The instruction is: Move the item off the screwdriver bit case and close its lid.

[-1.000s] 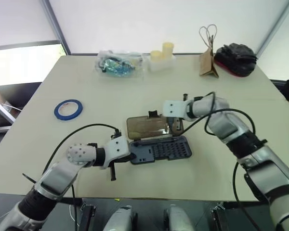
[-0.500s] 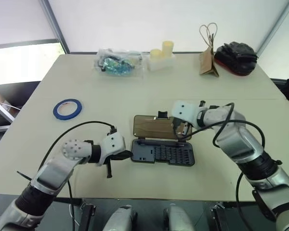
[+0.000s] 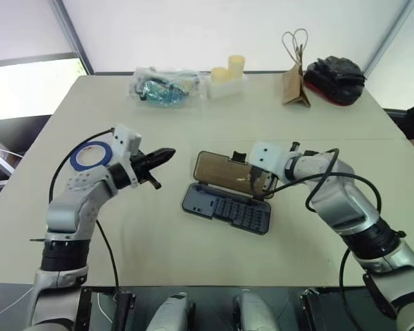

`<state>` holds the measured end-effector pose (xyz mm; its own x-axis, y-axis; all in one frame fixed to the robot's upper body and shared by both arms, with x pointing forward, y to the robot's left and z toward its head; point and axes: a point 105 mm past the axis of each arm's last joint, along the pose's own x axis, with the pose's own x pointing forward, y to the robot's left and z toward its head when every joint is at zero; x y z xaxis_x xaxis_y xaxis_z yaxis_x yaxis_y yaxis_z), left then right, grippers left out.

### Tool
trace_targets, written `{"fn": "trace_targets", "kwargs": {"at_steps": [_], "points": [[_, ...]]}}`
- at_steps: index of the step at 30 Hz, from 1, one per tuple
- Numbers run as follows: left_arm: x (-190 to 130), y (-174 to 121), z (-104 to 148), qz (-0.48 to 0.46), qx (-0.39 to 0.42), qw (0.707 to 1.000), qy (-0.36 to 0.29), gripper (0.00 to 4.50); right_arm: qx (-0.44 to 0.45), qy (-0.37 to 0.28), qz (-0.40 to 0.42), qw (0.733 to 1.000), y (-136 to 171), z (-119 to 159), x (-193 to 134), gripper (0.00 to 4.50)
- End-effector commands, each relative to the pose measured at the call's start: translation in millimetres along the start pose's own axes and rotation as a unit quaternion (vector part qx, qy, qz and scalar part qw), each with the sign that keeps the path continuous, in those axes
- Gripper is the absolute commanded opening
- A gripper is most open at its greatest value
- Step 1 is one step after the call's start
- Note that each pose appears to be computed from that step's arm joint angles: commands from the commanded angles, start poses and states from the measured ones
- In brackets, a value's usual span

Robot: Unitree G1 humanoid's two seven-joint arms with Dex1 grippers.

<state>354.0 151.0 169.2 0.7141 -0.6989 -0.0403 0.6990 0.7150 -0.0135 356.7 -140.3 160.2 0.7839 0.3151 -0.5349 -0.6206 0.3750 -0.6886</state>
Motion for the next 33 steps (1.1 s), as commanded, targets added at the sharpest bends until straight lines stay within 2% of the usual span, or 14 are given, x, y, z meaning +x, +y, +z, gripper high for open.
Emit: {"fn": "trace_targets", "kwargs": {"at_steps": [1,6,9,16,24,28,31,33], "points": [[9.7,12.4,-23.1,0.031,0.075,0.994,0.068,0.0,-0.019,-0.029,-0.028,0.999,-10.0,15.0,-7.5,0.05],[35.7,16.8,-50.2,0.012,0.111,0.987,0.116,0.0,-0.022,-0.05,-0.02,0.998,-5.1,26.1,-7.1,0.05],[51.2,18.3,-54.5,-0.006,0.114,0.986,0.117,0.0,-0.021,-0.057,-0.018,0.998,-3.1,30.2,-6.5,0.05],[72.6,9.7,-43.2,-0.082,0.087,0.989,0.091,0.0,-0.018,-0.059,-0.019,0.998,-0.1,33.2,-5.2,0.05],[75.0,-4.4,-35.9,-0.152,0.042,0.985,0.071,0.0,-0.023,-0.067,-0.013,0.997,3.4,35.8,-4.2,0.05],[75.6,-7.3,-35.8,-0.175,0.034,0.981,0.08,0.0,-0.027,-0.079,-0.011,0.996,3.8,40.8,-5.2,1.96],[77.4,-6.3,-36.2,-0.177,0.035,0.98,0.086,0.0,-0.029,-0.083,-0.017,0.996,0.8,44.1,-7.2,3.62],[79.1,-5.1,-37.2,-0.175,0.033,0.98,0.087,0.0,-0.026,-0.085,-0.025,0.996,-3.9,47.3,-13.4,4.47]]}}
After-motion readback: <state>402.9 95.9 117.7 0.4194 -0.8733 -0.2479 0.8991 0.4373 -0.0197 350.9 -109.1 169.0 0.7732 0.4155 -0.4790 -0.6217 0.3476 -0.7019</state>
